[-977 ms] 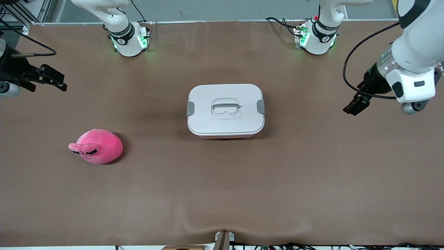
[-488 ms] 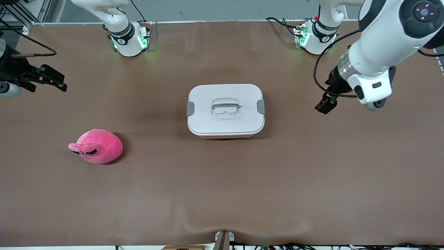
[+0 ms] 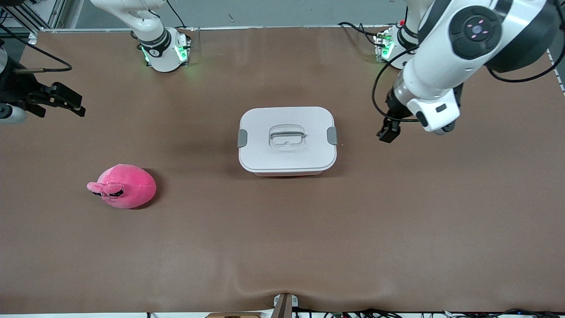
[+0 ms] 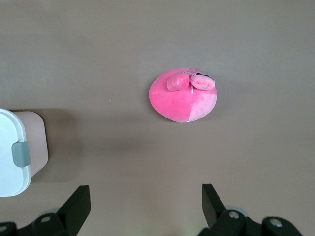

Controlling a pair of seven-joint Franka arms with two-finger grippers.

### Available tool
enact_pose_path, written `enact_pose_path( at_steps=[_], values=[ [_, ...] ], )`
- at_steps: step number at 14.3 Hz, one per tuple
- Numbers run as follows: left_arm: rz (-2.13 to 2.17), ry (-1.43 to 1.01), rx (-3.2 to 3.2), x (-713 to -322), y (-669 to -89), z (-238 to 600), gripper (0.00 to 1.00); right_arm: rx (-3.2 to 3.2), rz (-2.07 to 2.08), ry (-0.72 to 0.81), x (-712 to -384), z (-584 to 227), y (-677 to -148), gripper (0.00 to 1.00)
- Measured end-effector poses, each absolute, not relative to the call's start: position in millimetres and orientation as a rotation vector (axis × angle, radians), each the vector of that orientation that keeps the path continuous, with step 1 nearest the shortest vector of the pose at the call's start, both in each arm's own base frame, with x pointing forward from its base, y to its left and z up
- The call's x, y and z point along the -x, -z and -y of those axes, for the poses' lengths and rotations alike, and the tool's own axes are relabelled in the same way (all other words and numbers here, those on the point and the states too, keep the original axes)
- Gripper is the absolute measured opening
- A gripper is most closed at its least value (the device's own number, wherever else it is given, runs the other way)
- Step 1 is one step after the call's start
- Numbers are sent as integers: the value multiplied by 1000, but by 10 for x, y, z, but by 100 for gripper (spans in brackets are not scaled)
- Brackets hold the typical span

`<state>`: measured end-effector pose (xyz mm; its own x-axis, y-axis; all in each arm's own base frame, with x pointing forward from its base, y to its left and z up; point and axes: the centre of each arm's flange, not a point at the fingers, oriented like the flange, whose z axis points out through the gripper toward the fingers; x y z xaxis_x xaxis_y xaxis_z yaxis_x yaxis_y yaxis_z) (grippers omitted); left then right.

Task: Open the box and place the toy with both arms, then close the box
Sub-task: 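Reach the left gripper to the lid handle while the right gripper reaches the toy, then grasp the lid handle with the left gripper while the right gripper grasps the toy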

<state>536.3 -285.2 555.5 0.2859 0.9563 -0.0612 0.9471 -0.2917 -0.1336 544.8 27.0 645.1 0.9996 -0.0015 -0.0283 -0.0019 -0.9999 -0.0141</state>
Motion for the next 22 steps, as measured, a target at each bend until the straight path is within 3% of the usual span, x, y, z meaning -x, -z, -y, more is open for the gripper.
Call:
enact_pose_path(
  at_steps=[11, 22],
  values=[
    [1987, -213, 2324, -5253, -5052, 3612, 100, 3127, -1, -56, -5474, -276, -6367, 100],
    [2107, -146, 2182, -4875, -4155, 4663, 100, 3201, 88, -50, -6014, -276, -4802, 100]
  ],
)
